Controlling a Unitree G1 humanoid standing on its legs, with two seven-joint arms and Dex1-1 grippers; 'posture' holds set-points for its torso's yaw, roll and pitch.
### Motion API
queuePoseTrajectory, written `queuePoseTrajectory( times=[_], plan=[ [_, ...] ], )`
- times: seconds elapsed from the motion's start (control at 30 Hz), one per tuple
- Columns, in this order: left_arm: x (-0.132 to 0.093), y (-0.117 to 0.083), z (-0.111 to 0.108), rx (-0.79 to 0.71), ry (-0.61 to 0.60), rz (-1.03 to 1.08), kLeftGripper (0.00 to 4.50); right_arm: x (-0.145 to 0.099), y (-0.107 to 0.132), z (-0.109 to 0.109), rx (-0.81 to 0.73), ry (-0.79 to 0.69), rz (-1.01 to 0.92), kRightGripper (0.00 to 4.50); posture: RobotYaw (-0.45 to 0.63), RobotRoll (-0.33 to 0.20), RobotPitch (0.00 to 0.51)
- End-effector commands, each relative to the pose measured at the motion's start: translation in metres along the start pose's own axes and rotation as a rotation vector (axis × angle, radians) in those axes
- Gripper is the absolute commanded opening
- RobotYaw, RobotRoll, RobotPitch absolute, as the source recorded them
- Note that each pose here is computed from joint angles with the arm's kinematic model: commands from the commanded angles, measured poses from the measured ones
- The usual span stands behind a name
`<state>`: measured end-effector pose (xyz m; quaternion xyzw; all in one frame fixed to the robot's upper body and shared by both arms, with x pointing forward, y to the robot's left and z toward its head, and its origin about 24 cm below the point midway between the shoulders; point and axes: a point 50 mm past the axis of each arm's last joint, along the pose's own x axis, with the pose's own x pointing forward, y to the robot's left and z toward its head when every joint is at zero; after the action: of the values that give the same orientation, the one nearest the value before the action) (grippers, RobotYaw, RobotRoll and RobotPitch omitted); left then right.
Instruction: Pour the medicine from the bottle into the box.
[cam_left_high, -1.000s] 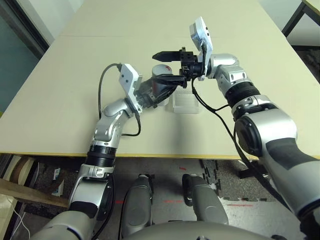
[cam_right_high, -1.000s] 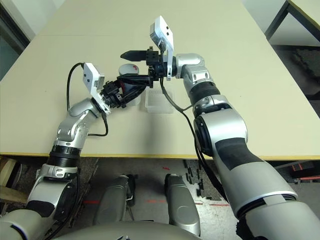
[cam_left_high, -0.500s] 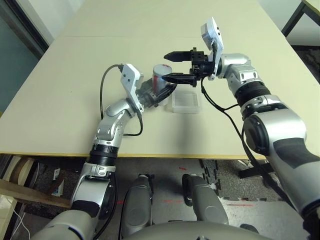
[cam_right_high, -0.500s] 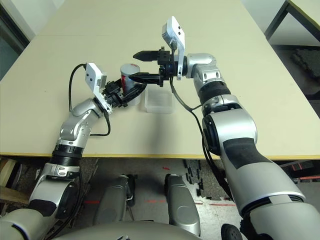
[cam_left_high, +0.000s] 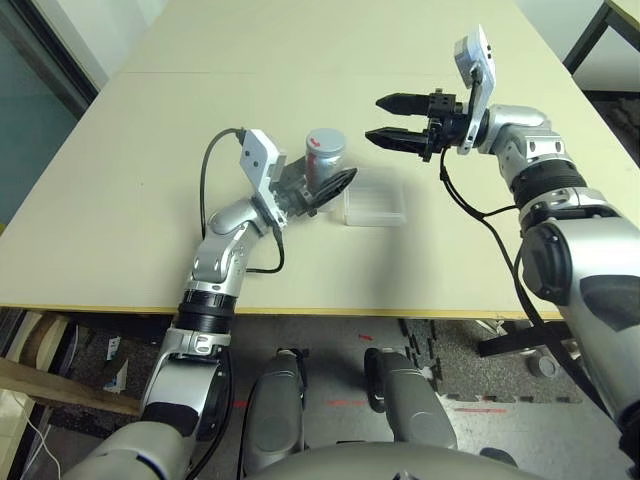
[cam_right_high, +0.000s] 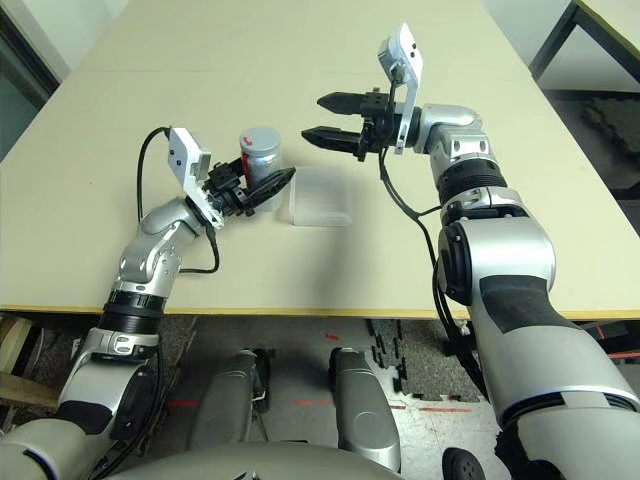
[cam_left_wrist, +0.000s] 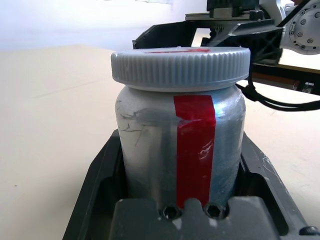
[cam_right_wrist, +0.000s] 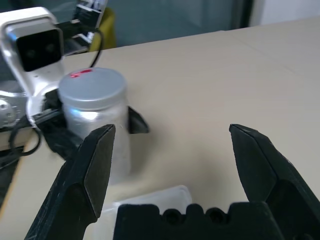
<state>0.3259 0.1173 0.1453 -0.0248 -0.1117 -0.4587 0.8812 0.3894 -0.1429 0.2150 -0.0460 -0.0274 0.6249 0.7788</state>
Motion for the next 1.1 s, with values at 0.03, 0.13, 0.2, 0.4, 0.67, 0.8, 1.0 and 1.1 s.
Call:
queuePoseTrajectory(
  times=[0.03, 0.13, 0.2, 0.4, 0.67, 0.8, 1.0, 1.1],
  plan=[
    [0.002, 0.001, 0.002, 0.015, -0.003, -0.011, 2.71, 0.011, 0.006, 0.005, -0.017, -0.013, 0.1, 4.5, -0.03, 0.0, 0.158],
    [0.003, 0.001, 0.002, 0.016, -0.003, -0.015, 2.71, 0.019, 0.01, 0.007, -0.02, -0.031, 0.139, 4.5, -0.03, 0.0, 0.157],
    [0.004, 0.001, 0.003, 0.017, -0.004, -0.019, 2.71, 0.025, 0.012, 0.008, -0.024, -0.042, 0.168, 4.5, -0.03, 0.0, 0.157],
    [0.009, -0.001, 0.003, 0.014, -0.008, -0.032, 2.71, 0.043, 0.018, 0.011, -0.026, -0.074, 0.218, 4.5, -0.04, 0.0, 0.156],
    [0.012, -0.003, 0.002, 0.013, -0.013, -0.045, 2.71, 0.058, 0.024, 0.011, -0.022, -0.089, 0.249, 4.5, -0.03, 0.0, 0.155],
    [0.014, -0.003, 0.001, 0.013, -0.014, -0.05, 2.71, 0.064, 0.025, 0.01, -0.021, -0.09, 0.247, 4.5, -0.03, 0.0, 0.154],
    [0.014, -0.004, 0.001, 0.014, -0.016, -0.059, 2.71, 0.066, 0.024, 0.007, -0.018, -0.083, 0.215, 4.5, -0.03, 0.0, 0.153],
    [0.014, -0.005, 0.001, 0.014, -0.015, -0.062, 2.71, 0.063, 0.022, 0.005, -0.012, -0.07, 0.191, 4.5, -0.03, 0.0, 0.153]
  ],
)
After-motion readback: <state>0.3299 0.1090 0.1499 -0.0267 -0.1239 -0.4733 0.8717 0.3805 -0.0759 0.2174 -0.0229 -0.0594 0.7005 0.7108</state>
